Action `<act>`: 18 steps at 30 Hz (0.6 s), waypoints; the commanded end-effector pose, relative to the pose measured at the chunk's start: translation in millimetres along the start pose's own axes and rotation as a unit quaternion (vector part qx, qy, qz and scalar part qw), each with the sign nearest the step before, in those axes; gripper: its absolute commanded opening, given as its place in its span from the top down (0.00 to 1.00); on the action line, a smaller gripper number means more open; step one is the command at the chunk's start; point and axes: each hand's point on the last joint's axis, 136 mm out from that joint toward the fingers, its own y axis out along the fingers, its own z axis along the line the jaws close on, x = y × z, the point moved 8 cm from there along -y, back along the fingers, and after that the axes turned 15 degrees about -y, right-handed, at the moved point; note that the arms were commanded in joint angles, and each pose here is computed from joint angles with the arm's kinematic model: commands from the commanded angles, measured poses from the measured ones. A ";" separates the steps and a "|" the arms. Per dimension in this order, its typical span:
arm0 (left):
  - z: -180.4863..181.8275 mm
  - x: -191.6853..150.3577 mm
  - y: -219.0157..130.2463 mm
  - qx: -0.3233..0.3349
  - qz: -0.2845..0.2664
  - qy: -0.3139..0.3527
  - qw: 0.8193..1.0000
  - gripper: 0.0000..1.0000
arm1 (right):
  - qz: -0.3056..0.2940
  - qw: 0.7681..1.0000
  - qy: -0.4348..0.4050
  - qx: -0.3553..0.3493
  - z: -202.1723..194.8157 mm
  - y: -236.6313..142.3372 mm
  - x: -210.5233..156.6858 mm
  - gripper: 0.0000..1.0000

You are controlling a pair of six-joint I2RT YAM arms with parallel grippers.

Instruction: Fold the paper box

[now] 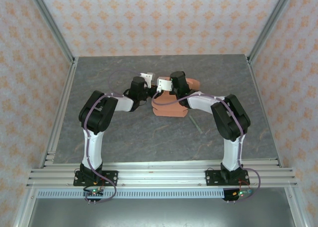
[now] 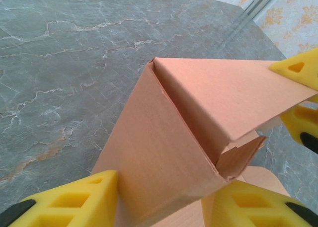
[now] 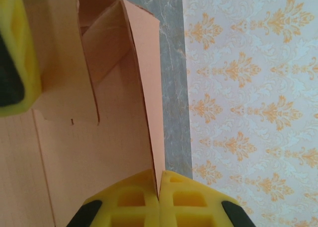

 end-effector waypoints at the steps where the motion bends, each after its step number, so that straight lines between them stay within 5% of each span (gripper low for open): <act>1: 1.9 31.0 -2.3 0.028 -0.088 -0.010 0.996 0.56 | -0.035 0.999 0.002 0.016 4.0 -11.0 16.8 1.00; 10: 5.9 31.8 -1.4 0.046 -0.095 -0.010 0.994 0.62 | -0.040 0.999 0.007 0.022 -0.3 -11.8 18.0 1.00; 18: -1.1 30.3 -3.0 0.028 -0.047 0.033 0.998 0.50 | -0.039 0.999 0.009 0.026 -6.3 -12.7 14.5 1.00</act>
